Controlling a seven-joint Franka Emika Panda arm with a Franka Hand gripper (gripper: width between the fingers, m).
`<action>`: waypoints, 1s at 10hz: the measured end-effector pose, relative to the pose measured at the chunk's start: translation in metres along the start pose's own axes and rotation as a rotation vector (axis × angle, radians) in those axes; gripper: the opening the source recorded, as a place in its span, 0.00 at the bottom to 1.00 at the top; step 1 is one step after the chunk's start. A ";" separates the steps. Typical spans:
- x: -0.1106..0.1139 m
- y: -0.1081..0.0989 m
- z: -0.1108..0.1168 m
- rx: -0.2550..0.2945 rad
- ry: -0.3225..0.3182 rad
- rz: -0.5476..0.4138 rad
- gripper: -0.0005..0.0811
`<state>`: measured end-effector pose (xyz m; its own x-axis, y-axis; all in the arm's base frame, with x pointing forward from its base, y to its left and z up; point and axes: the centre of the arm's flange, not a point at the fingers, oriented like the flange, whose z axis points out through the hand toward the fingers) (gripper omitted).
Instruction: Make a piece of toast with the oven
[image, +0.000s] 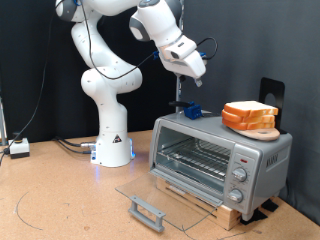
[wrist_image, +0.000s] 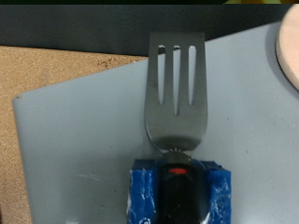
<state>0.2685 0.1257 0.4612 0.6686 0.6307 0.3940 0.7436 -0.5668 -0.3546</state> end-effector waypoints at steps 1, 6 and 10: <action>-0.001 0.003 0.002 -0.001 -0.003 0.013 0.99; -0.004 0.016 0.031 0.005 -0.111 -0.018 0.99; 0.001 0.017 0.052 -0.022 -0.144 -0.041 0.99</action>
<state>0.2824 0.1443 0.4112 0.6315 0.7224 0.2816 0.7714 -0.5491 -0.3215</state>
